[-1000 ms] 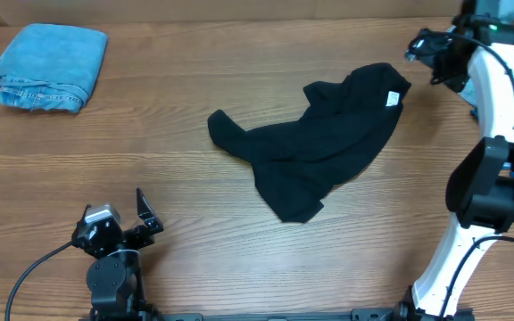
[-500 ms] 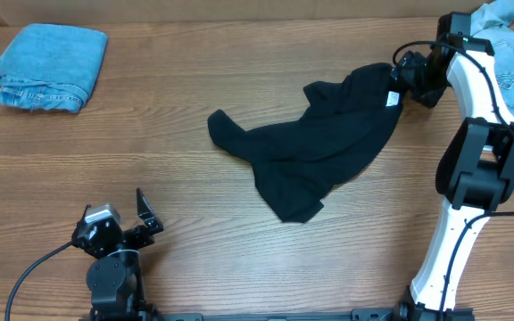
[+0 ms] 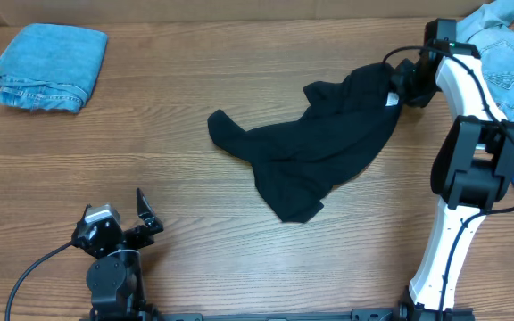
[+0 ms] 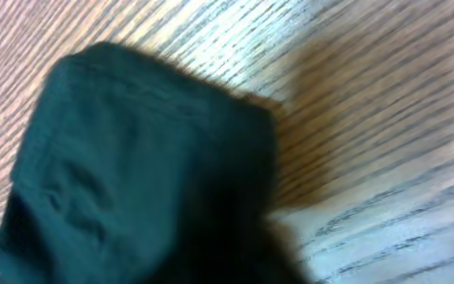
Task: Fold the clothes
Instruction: 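Lift the black shirt and lay it flat across the table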
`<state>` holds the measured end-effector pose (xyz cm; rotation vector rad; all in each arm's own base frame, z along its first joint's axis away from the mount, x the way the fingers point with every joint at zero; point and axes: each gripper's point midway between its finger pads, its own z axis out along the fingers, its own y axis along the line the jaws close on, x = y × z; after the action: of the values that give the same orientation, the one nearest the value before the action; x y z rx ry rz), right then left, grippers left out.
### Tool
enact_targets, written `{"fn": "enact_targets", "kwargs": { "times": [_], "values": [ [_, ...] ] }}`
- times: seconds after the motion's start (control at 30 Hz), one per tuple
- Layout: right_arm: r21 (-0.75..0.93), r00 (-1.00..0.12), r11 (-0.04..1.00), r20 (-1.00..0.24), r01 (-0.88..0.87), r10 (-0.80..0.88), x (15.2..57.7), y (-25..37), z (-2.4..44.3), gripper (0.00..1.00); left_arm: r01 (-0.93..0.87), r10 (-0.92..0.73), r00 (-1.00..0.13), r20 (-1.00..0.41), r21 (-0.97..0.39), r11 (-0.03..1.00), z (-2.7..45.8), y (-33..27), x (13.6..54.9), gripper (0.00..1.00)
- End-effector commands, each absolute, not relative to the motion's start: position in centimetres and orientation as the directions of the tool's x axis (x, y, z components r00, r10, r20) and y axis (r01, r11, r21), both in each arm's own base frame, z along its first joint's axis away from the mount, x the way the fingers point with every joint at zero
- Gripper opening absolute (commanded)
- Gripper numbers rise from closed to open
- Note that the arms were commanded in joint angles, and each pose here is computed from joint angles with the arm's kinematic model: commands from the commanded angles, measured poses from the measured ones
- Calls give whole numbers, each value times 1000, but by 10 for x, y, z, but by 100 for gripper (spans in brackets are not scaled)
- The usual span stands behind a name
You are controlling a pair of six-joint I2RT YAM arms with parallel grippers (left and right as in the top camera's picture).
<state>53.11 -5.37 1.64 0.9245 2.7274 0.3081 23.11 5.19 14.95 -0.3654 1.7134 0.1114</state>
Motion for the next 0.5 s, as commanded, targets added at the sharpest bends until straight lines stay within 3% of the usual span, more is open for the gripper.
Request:
{"fn": "enact_targets", "kwargs": {
  "times": [0.0,0.1,0.23,0.47],
  "values": [
    [339,-776,781,-186,525,603,541,-47,40,4,-317,-160,-128,-979,-112,942,150,55,230,100],
    [420,-798,790,-211,448,565,550,-34,74,4,-317,-159,-128,-979,-112,942,150,55,230,100],
    [589,-841,805,-397,72,366,564,11,175,4,-317,-159,-128,-979,-112,942,150,55,230,100],
    [575,-644,707,-732,-411,222,526,60,378,4,-317,-159,-127,-979,-112,942,151,55,230,100]
  ]
}}
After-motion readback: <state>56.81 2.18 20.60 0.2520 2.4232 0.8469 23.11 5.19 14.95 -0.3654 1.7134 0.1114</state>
